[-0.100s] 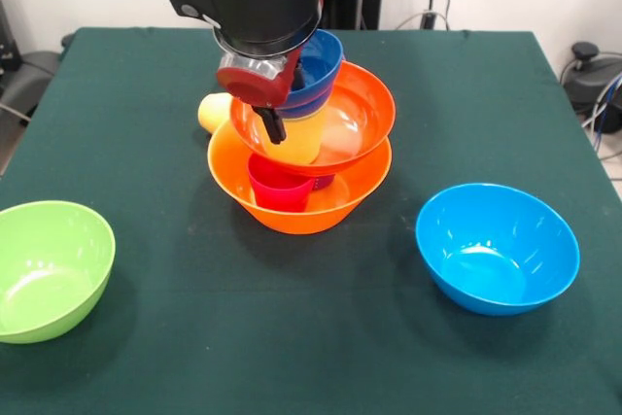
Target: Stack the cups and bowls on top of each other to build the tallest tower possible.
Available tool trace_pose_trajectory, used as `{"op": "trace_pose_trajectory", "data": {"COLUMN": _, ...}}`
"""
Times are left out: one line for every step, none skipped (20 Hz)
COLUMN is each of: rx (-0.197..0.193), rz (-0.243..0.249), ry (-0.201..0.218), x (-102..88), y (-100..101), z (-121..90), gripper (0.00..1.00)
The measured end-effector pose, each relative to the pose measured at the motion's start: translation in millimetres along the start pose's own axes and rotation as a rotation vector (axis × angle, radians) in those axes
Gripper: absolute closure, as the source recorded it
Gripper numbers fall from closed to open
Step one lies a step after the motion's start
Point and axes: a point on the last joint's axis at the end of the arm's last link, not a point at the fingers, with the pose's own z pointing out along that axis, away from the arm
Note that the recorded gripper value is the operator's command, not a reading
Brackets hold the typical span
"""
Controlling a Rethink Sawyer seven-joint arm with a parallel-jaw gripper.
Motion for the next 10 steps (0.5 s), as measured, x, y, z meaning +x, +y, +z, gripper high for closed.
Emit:
{"op": "trace_pose_trajectory", "data": {"rx": 0.002, "rz": 0.000, "ry": -0.001, "x": -0.2, "y": -0.2, "z": -0.4, "gripper": 0.00}}
{"op": "trace_pose_trajectory", "data": {"rx": 0.006, "rz": -0.001, "ry": -0.004, "x": -0.7, "y": 0.0, "z": -2.6, "gripper": 0.00}}
{"op": "trace_pose_trajectory", "data": {"rx": 0.007, "rz": -0.002, "ry": -0.005, "x": -1.1, "y": 0.1, "z": -3.7, "gripper": 0.00}}
{"op": "trace_pose_trajectory", "data": {"rx": 0.009, "rz": -0.002, "ry": -0.006, "x": -1.3, "y": 0.3, "z": -5.0, "gripper": 0.00}}
{"op": "trace_pose_trajectory", "data": {"rx": 0.011, "rz": -0.002, "ry": -0.008, "x": -1.6, "y": 0.4, "z": -6.2, "gripper": 0.00}}
{"op": "trace_pose_trajectory", "data": {"rx": 0.017, "rz": -0.003, "ry": -0.010, "x": -2.3, "y": 0.9, "z": -10.4, "gripper": 0.00}}
{"op": "trace_pose_trajectory", "data": {"rx": 0.018, "rz": -0.004, "ry": -0.011, "x": -2.5, "y": 1.0, "z": -11.7, "gripper": 0.00}}
{"op": "trace_pose_trajectory", "data": {"rx": 0.020, "rz": -0.004, "ry": -0.012, "x": -2.7, "y": 1.1, "z": -12.8, "gripper": 0.00}}
{"op": "trace_pose_trajectory", "data": {"rx": 0.021, "rz": -0.005, "ry": -0.012, "x": -2.9, "y": 1.2, "z": -14.0, "gripper": 0.00}}
{"op": "trace_pose_trajectory", "data": {"rx": 0.023, "rz": -0.006, "ry": -0.013, "x": -3.3, "y": 1.4, "z": -15.5, "gripper": 0.00}}
